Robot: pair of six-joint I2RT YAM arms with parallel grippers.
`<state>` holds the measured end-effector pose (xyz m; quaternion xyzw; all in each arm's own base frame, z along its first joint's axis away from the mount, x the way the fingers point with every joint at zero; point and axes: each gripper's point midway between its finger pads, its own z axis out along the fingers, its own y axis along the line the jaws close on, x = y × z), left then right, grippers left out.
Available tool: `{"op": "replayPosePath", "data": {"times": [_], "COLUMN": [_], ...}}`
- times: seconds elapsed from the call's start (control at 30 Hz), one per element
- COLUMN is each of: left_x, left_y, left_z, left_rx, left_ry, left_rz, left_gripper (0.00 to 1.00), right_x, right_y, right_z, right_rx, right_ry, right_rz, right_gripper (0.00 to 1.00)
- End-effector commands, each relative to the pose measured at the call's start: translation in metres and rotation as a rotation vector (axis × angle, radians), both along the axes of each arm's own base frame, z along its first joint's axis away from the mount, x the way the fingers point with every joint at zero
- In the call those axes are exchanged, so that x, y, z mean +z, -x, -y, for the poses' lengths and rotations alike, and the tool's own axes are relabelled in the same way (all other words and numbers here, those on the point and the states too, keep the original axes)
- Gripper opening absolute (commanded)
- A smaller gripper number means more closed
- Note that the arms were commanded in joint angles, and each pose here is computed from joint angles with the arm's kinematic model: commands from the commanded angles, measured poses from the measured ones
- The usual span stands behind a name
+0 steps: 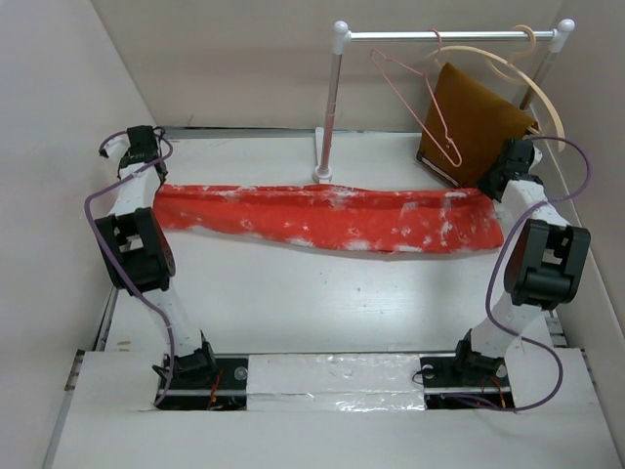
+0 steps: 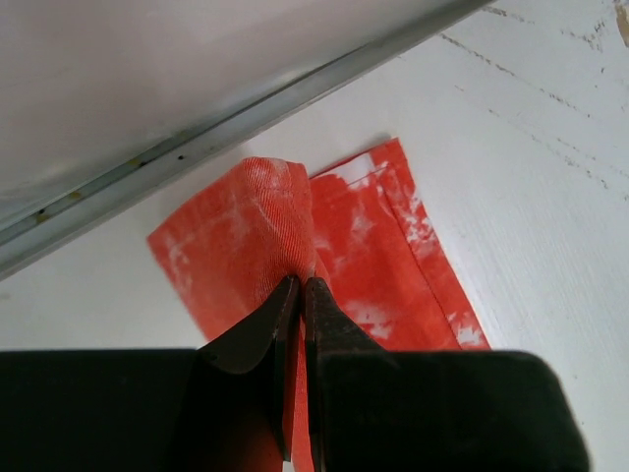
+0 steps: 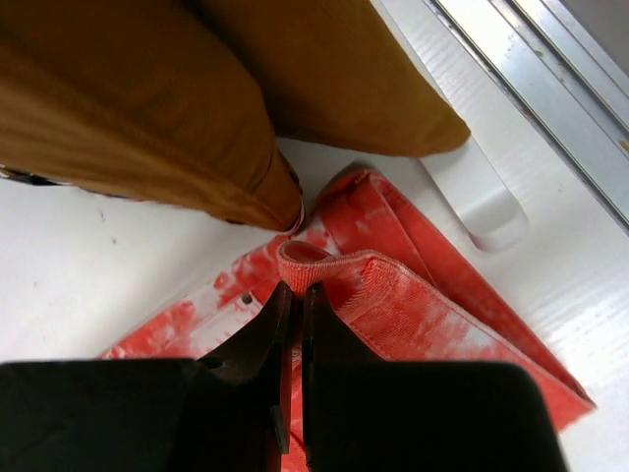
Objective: Place the trousers on the hanger
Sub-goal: Fold the trousers at the center of the board.
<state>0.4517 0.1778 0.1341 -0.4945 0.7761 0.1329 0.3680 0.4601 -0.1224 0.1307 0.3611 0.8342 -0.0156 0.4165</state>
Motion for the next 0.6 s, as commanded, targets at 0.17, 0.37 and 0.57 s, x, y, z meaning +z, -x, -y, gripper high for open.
{"op": "replayPosePath", "data": {"times": [0.17, 0.37, 0.57], "left_x": [0.002, 0.008, -0.027], "left_y": [-0.055, -0.082, -0.095], "left_z": [-0.007, 0.004, 0.006], "left_rx": [-0.049, -0.078, -0.093], "left_ry": [-0.08, -0.135, -0.098], "left_rz": [-0.006, 0.001, -0.054], "left_gripper": [0.0, 0.0, 0.02], "right_x": [0.014, 0.008, -0.013], "right_y": [-0.045, -0.051, -0.059], "right_z": [0.021, 0.03, 0.028], "right_rx": [-0.036, -0.053, -0.036], "right_ry": [0.073, 0.082, 0.059], "right_rz": [0.12, 0.12, 0.086], "right_gripper": [0.0, 0.0, 0.0]}}
